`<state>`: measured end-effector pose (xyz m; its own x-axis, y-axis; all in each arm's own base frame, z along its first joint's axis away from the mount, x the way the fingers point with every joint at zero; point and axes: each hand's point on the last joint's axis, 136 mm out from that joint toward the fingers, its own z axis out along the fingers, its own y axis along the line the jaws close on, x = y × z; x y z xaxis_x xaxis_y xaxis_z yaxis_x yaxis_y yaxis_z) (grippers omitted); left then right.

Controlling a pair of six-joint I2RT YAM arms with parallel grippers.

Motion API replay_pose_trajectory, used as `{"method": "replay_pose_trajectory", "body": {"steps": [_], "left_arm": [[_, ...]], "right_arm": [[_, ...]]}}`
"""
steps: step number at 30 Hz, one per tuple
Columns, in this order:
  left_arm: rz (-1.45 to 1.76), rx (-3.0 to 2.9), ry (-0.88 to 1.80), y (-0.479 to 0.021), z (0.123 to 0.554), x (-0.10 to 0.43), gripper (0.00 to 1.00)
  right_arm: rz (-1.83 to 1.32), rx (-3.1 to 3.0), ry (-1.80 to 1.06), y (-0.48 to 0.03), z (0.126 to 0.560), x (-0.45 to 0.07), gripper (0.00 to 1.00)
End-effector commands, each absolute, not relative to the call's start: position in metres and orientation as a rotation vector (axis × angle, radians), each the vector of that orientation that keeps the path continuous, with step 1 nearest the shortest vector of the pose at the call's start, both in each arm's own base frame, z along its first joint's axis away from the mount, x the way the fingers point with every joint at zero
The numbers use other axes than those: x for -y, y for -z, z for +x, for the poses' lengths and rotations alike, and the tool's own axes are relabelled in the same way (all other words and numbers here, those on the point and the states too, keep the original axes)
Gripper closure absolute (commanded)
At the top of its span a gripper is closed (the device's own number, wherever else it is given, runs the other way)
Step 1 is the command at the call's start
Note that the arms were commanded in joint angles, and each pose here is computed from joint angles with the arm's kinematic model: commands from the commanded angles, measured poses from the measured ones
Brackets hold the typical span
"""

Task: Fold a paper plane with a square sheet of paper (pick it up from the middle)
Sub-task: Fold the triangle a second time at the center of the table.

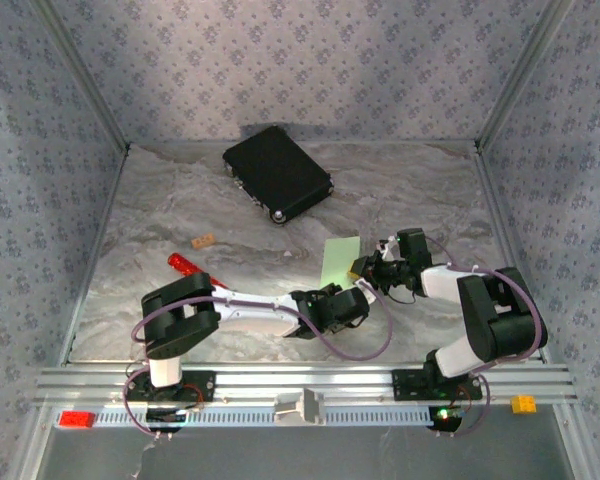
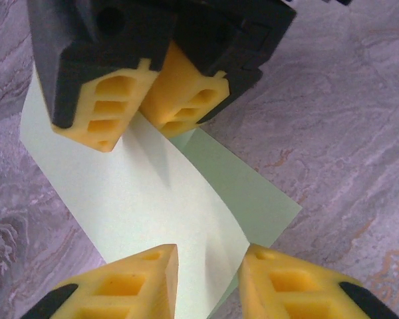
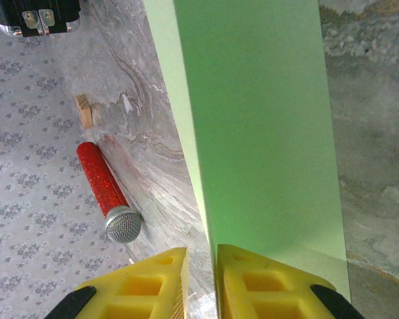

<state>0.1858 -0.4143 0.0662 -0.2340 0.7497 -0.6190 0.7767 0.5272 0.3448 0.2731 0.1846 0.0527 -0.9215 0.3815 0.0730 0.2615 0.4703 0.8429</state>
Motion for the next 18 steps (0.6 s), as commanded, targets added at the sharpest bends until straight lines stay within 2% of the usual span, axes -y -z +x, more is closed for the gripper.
{"method": "replay_pose_trajectory", "body": {"steps": [1,10,18], "left_arm": [[1.217,-1.983,0.056,-0.075,0.186,0.416,0.79],[1.178,-2.037,0.175,-0.081,0.184,0.418,1.0],[1.076,-2.278,0.659,-0.085,0.176,0.424,1.0]], "right_arm": [[0.562,-2.594,-1.459,-0.053,0.271,-0.183,0.8],[0.598,-2.584,-1.426,-0.052,0.271,-0.172,0.76],[0.659,-2.602,-1.195,-0.057,0.264,-0.128,0.63]]}}
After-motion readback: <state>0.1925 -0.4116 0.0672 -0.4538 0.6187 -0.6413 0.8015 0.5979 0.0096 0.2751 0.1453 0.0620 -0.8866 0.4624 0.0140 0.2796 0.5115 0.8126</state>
